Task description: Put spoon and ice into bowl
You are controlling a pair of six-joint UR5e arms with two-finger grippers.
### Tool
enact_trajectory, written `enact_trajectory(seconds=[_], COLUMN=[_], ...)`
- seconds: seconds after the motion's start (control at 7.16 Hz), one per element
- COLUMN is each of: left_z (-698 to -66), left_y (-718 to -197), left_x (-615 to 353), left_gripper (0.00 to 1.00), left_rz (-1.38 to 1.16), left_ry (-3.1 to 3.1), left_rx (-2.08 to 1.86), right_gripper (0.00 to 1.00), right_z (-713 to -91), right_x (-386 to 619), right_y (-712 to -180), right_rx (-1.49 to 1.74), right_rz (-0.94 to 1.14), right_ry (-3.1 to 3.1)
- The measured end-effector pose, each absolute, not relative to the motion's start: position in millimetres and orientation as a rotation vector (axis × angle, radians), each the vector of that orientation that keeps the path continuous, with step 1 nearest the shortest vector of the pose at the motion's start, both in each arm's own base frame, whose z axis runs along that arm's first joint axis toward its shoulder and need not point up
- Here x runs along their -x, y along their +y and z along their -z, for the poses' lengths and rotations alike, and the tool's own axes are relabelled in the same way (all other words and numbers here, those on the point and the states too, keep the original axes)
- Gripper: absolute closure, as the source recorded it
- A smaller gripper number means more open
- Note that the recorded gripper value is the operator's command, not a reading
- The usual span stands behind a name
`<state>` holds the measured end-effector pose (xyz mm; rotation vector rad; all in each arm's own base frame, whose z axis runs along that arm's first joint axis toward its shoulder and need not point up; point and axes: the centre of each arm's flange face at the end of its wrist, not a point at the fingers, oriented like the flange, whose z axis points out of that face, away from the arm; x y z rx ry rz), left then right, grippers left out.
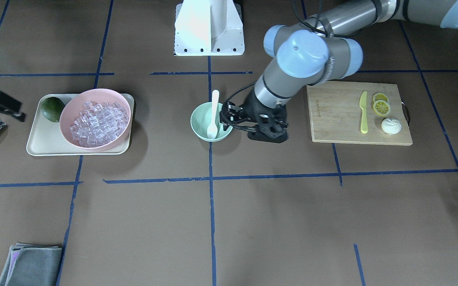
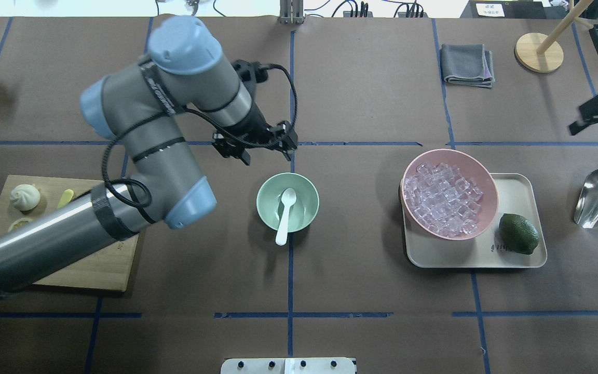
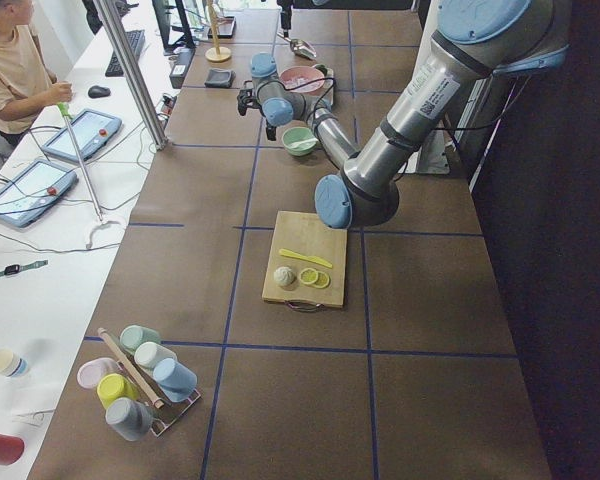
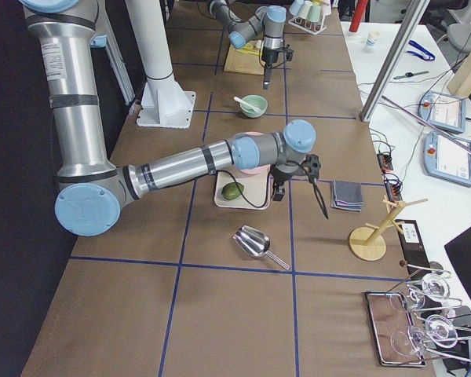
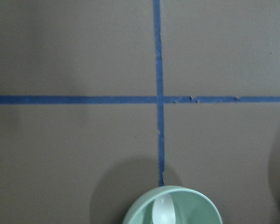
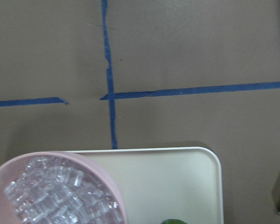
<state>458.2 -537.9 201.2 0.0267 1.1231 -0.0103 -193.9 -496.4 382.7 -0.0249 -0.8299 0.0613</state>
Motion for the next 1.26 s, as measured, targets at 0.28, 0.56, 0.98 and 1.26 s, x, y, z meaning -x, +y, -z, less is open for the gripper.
enact_trajectory(seconds=[0.28,0.56,0.98,1.26], left_z=[-233,-239,-244,-254], left_y=[-545,-547,-547,-545], left_x=[-437,-433,-432,-431], left_gripper=[0.08,0.08,0.08,0.07], left_rz=[0.029,0.037,0.042,0.047], left_ry=[1.135,1.137,1.133,1.126], left_rx=[-0.054,-0.057,-0.053,-0.046], right_gripper=[0.01,0.02,0.1,0.15], right_z=[-349,-341,-352,-362], right_x=[276,315,350,362], right_y=[-462,-442,-422,-416], right_rx=[-0.118,-0.192,-0.183,-0.164], right_rz=[0.015,0.08,0.141,0.16], right_ry=[-0.754,-0.732,-0.705,-0.69])
